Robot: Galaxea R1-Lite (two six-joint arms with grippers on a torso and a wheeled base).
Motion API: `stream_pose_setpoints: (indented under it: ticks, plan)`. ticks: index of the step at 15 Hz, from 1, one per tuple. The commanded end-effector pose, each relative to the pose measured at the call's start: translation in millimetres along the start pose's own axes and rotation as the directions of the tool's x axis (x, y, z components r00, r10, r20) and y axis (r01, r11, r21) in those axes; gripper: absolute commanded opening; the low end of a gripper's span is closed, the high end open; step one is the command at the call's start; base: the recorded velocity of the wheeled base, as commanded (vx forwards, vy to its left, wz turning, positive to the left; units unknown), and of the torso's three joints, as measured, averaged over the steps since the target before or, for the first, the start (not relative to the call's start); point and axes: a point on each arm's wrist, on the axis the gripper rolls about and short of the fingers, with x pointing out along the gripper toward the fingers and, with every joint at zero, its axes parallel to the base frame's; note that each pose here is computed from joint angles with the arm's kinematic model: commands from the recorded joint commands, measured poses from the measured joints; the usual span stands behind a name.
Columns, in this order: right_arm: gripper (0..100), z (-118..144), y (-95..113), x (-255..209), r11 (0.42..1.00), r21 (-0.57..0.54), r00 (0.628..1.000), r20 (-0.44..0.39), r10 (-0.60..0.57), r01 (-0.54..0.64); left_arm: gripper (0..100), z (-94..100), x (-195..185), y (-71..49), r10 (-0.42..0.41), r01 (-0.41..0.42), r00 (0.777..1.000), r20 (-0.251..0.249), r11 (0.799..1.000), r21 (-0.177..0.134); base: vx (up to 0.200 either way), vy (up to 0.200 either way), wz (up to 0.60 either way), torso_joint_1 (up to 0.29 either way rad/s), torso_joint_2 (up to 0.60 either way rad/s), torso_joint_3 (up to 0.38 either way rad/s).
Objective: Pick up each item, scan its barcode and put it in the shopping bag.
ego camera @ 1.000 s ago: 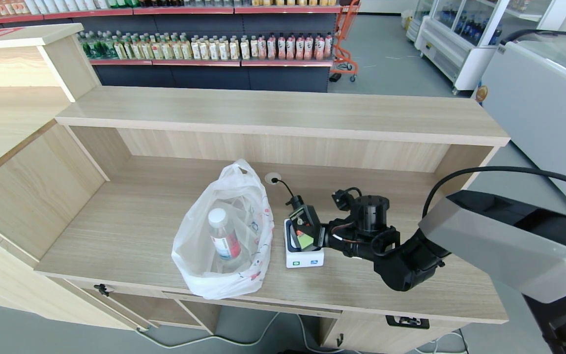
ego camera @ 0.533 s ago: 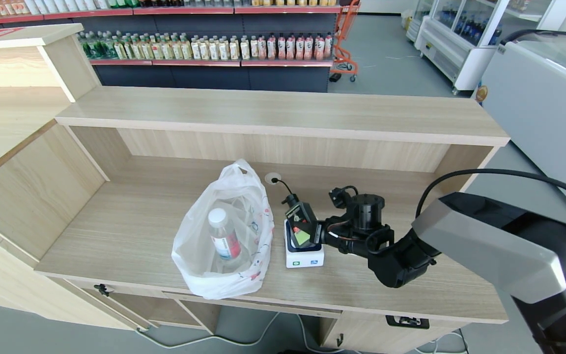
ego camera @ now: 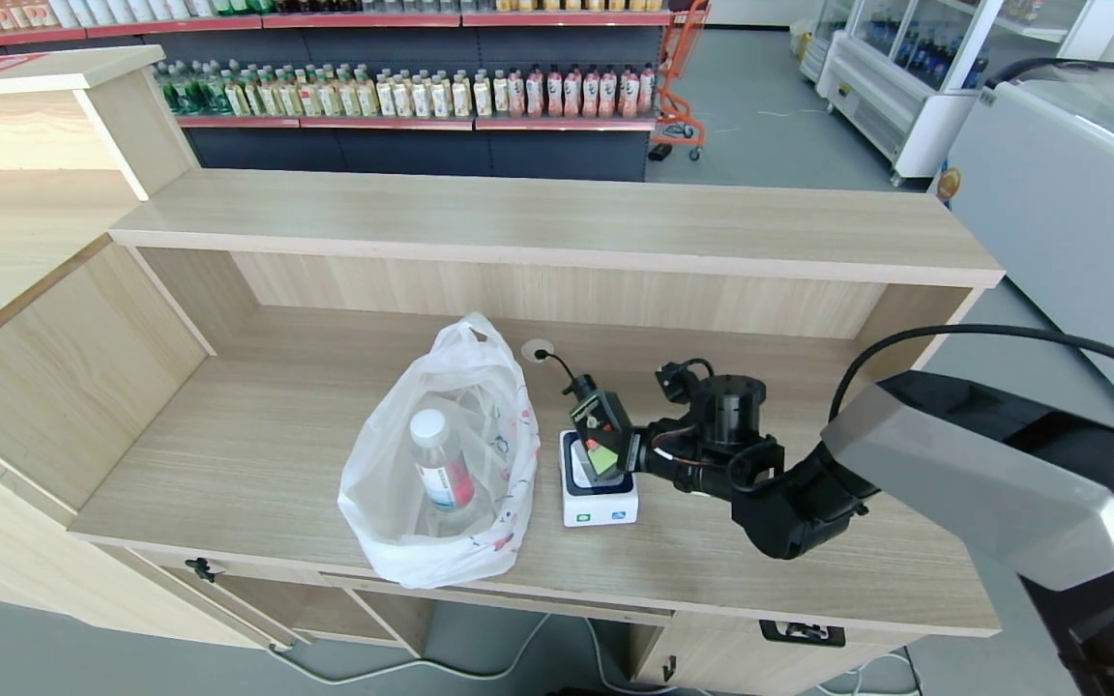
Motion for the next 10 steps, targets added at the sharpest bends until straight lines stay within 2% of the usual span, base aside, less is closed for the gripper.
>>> stream_pose_setpoints:
  ticks: [1,3,4,6,9,10]
  plan:
    - [0,40.3,13.4,-26.1,0.998,-0.068,0.996,0.085,0.009,-0.003,100,0.1,0.1,0.0,0.000,0.000,1.000,0.000,1.000,-0.001,0.000,0.000,0.00,0.000,0.00,0.000]
    - [0,38.5,-0.9,-72.0,0.956,-0.265,0.992,0.073,-0.107,0.122,100,0.1,0.1,0.0,0.000,0.000,1.000,0.000,1.000,-0.001,0.000,0.000,0.00,0.000,0.00,0.000]
    - [0,36.2,-8.2,-84.7,0.933,-0.304,0.979,0.121,-0.162,0.192,100,0.1,0.1,0.0,0.000,0.000,1.000,0.000,1.000,0.001,0.000,0.000,0.00,0.000,0.00,0.000]
    - [0,44.9,-11.1,-98.8,0.911,-0.312,0.955,0.209,-0.212,0.270,100,0.1,0.1,0.0,0.000,0.000,1.000,0.000,1.000,-0.001,0.000,0.000,0.00,0.000,0.00,0.000]
    - [0,73.2,6.9,-135.9,0.903,-0.310,0.943,0.238,-0.231,0.299,100,0.1,0.1,0.0,0.000,0.000,1.000,0.000,1.000,0.002,0.000,0.000,0.00,0.000,0.00,0.000]
    - [0,83.5,16.1,-144.9,0.900,-0.315,0.943,0.238,-0.231,0.300,100,-0.1,0.0,0.0,0.000,0.000,1.000,0.000,1.000,0.001,0.000,0.200,0.00,-0.002,0.00,0.002]
